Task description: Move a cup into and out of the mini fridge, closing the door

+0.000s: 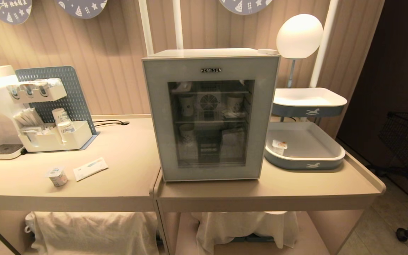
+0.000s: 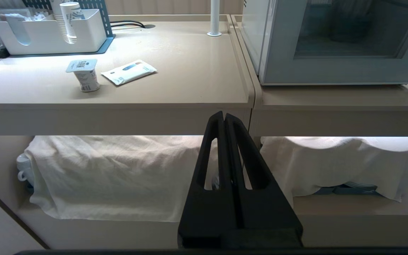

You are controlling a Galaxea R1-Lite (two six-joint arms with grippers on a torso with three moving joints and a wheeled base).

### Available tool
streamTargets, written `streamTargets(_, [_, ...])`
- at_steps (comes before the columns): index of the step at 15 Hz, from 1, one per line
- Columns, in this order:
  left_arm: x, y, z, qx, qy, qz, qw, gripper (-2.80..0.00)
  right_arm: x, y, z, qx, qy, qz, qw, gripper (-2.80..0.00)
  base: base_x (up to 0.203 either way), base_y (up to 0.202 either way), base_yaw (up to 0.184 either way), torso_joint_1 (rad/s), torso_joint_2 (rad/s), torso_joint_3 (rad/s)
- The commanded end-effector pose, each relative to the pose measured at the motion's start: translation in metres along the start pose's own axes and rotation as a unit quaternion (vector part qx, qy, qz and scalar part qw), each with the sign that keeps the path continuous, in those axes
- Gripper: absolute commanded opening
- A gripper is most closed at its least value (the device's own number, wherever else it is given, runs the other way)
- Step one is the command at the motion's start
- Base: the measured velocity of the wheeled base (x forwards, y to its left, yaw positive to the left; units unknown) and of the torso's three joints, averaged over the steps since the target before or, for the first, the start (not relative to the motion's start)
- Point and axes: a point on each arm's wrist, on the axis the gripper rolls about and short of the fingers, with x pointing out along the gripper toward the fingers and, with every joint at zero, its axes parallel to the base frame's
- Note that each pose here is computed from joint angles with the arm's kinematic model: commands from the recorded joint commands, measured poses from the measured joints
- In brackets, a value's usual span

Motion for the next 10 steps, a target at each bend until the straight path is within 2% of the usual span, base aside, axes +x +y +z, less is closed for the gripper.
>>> streamTargets(1, [0.000, 0.000, -0.001, 0.000, 0.002, 0.000, 1.0000, -2.80, -0.019, -0.014, -0.041, 0.015, -0.031, 0.098, 0.995, -2.80, 0.000, 0.000, 0.000, 0.000, 0.00, 0.000])
streamTargets(3, [0.000, 0.000, -0.001, 0.000, 0.002, 0.001, 1.0000, -2.80, -0.005, -0.009, -0.089, -0.055, 0.025, 0.187, 0.980, -2.80, 0.000, 0.000, 0.000, 0.000, 0.00, 0.000])
streamTargets(4, [0.000, 0.000, -0.001, 0.000, 0.002, 0.001, 1.0000, -2.80, -0.003, -0.010, -0.107, -0.087, 0.056, 0.210, 0.972, -2.80, 0.000, 0.000, 0.000, 0.000, 0.00, 0.000])
streamTargets(6, [0.000, 0.000, -0.001, 0.000, 0.002, 0.001, 1.0000, -2.80, -0.004, -0.009, -0.116, -0.128, 0.090, 0.254, 0.954, -2.80, 0.000, 0.000, 0.000, 0.000, 0.00, 0.000])
streamTargets(8, [0.000, 0.000, -0.001, 0.000, 0.002, 0.001, 1.0000, -2.80, -0.004, -0.009, -0.115, -0.106, 0.095, 0.250, 0.958, -2.80, 0.000, 0.000, 0.000, 0.000, 0.00, 0.000])
streamTargets(10, [0.000, 0.000, -0.001, 0.000, 0.002, 0.000, 1.0000, -2.80, -0.004, -0.009, -0.115, -0.104, 0.096, 0.250, 0.958, -2.80, 0.000, 0.000, 0.000, 0.000, 0.00, 0.000])
